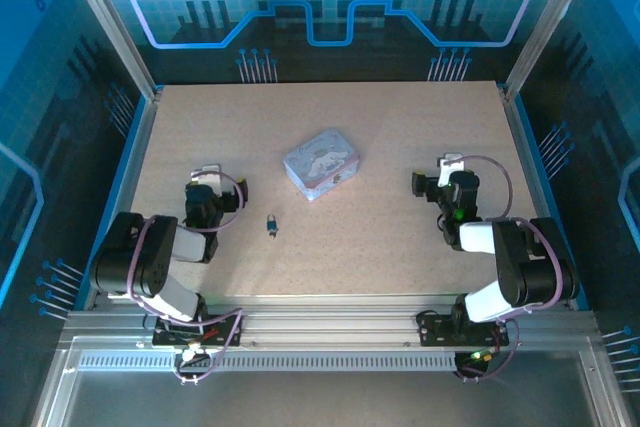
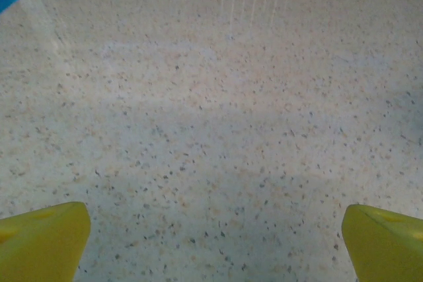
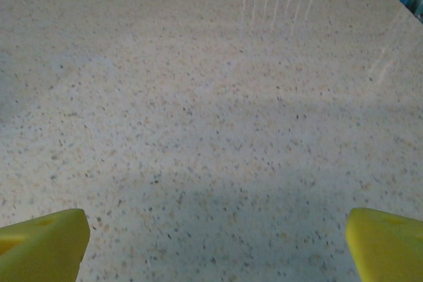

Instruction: Unlock a padlock with a key

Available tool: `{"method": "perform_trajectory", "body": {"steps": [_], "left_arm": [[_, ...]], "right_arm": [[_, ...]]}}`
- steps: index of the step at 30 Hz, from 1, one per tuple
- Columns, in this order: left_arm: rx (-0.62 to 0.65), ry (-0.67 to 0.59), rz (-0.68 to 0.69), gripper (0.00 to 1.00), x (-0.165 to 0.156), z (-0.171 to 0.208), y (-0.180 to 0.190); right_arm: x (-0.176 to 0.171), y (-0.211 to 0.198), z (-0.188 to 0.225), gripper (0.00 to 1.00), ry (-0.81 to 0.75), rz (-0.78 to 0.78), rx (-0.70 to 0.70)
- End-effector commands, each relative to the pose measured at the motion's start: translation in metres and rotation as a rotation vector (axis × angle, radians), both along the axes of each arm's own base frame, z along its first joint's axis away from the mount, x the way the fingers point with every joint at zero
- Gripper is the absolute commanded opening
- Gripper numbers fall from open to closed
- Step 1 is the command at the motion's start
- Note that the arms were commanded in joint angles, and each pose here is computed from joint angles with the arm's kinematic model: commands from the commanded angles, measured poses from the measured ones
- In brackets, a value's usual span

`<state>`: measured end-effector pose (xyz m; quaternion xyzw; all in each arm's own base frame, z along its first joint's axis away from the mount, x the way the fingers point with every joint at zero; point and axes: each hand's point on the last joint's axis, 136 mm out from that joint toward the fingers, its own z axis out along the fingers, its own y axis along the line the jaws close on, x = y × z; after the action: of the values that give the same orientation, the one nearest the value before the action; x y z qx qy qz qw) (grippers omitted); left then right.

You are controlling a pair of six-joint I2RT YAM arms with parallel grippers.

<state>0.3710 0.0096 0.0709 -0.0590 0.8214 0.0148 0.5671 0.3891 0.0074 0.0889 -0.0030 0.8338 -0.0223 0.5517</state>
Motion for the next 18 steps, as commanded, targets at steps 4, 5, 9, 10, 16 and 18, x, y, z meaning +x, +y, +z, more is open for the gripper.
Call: {"method": "perform_trajectory", "body": {"steps": [4,5,9,10,16,18], "left_arm": [[-0.023,-0.05,-0.019,0.99,0.0247,0.0256,-0.0027],[-0.022,-0.048,-0.017,0.99,0.0263,0.026,-0.0025],[-0.023,-0.04,-0.033,0.99,0.0265,0.0248,-0.0053],[-0.022,-0.04,-0.034,0.99,0.0266,0.0248,-0.0054],[-0.022,-0.04,-0.035,0.99,0.0265,0.0247,-0.0055],[-0.022,-0.039,-0.035,0.99,0.0263,0.0243,-0.0055]], "right_arm": [[0.006,0.0045,0.007,1.0,-0.02,0.011,-0.032],[0.0062,0.0043,0.0073,1.0,-0.021,0.01,-0.033],[0.0065,0.0063,0.0073,1.0,-0.02,0.012,-0.045],[0.0064,0.0067,0.0072,0.99,-0.02,0.013,-0.047],[0.0063,0.0071,0.0071,1.0,-0.02,0.014,-0.047],[0.0065,0.0071,0.0073,1.0,-0.02,0.013,-0.047]]}}
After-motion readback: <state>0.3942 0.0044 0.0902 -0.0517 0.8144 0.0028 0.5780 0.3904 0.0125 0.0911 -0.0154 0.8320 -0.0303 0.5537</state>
